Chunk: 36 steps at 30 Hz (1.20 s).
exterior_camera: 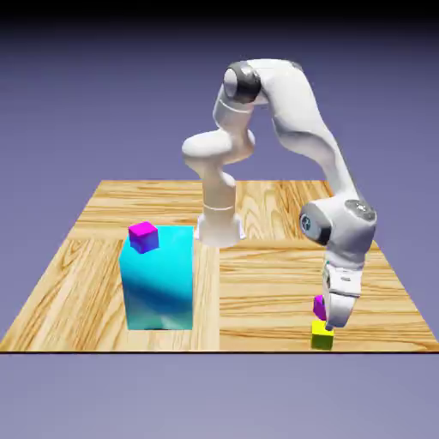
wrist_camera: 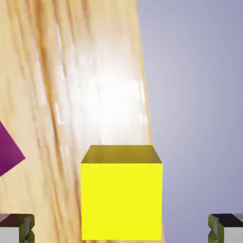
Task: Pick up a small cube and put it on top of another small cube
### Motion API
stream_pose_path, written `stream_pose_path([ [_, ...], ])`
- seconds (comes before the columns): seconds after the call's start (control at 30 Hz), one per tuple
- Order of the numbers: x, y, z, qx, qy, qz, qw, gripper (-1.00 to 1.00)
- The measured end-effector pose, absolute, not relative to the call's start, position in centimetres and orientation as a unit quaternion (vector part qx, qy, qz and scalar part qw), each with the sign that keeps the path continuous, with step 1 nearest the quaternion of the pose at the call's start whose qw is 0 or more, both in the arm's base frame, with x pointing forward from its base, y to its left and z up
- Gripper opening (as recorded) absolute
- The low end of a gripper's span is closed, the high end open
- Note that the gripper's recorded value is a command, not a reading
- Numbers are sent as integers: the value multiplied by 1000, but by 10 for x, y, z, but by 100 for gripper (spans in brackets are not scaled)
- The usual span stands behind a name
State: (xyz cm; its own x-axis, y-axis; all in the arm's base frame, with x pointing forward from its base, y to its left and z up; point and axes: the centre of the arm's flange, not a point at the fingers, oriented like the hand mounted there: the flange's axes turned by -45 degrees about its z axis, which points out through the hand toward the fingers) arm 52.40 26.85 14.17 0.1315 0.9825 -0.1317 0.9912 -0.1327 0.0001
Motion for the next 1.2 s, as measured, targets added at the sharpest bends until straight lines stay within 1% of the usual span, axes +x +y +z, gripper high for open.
stream_pose_path([
  [0.03, 523, 266, 124, 751, 657, -50, 43, 0],
  [0.07, 523, 266, 124, 751, 657, -50, 43, -100],
  [0.13, 523, 266, 124, 751, 657, -50, 43, -100],
  [0.27, 524, 273, 192, 751, 657, -50, 43, -100],
  [0.43, 561, 148, 276, 869, 489, -56, 47, -100],
  [0.57, 560, 43, 339, 938, 338, -60, 41, -100],
  [0.73, 519, -95, 410, 990, 125, -64, 23, -100],
  [0.9, 447, -186, 471, 996, -64, -65, -5, -100],
  [0.97, 445, -188, 472, 995, -69, -66, -6, -100],
  [1.1, 439, -188, 406, 995, -68, -65, -6, -100],
  [1.13, 439, -188, 403, 995, -69, -65, -6, 100],
  [1.2, 439, -188, 403, 995, -68, -66, -5, 100],
])
